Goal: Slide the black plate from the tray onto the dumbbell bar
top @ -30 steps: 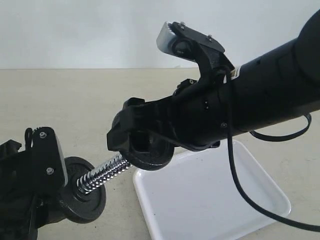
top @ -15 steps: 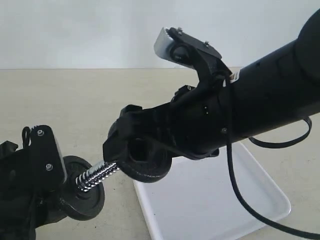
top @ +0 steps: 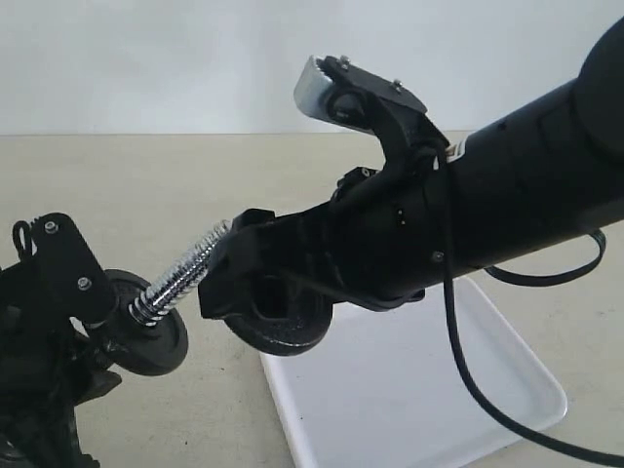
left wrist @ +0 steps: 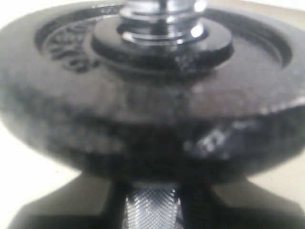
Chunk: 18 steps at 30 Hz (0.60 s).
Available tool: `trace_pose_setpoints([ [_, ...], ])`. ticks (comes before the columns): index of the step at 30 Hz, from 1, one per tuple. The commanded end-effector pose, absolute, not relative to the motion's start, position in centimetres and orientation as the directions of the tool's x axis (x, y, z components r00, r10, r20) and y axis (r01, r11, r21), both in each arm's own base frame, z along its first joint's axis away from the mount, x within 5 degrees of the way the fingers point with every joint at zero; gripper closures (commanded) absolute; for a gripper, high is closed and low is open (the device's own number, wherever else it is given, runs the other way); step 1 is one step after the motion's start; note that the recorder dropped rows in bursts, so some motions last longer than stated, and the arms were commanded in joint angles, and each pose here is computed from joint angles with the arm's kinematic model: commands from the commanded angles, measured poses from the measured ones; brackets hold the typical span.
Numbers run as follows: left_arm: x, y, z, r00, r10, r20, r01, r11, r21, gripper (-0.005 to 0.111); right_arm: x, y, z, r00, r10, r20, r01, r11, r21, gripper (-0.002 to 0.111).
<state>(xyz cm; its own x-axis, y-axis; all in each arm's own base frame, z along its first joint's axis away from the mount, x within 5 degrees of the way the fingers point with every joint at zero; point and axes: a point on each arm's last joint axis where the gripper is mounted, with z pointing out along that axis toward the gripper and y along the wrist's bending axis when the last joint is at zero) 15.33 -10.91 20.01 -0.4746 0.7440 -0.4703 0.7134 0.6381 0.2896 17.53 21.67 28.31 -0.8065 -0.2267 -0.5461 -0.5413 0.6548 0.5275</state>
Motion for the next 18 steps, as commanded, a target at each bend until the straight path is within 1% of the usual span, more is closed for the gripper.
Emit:
trace_pose_setpoints([
  [1,16.4,-15.2,25.7,0.008,0.468,-0.884,0.762,0.569,0.308,0.102,18.1,21.7,29.2,-0.770,-0.167,-0.616,-0.555,0.652,0.517,0.108],
  [9,15.8,-15.5,25.4,0.055,0.434,-0.899,0.792,0.530,0.304,0.102,18.7,22.2,32.7,-0.728,-0.173,-0.663,-0.610,0.605,0.512,0.108],
  [13,15.5,-15.7,25.4,0.076,0.435,-0.897,0.815,0.491,0.307,0.102,19.7,21.0,33.9,-0.755,-0.173,-0.632,-0.587,0.608,0.535,0.108],
  [18,15.1,-16.2,26.0,0.134,0.372,-0.919,0.836,0.455,0.306,0.102,20.9,19.1,33.7,-0.793,-0.178,-0.582,-0.543,0.639,0.544,0.108],
])
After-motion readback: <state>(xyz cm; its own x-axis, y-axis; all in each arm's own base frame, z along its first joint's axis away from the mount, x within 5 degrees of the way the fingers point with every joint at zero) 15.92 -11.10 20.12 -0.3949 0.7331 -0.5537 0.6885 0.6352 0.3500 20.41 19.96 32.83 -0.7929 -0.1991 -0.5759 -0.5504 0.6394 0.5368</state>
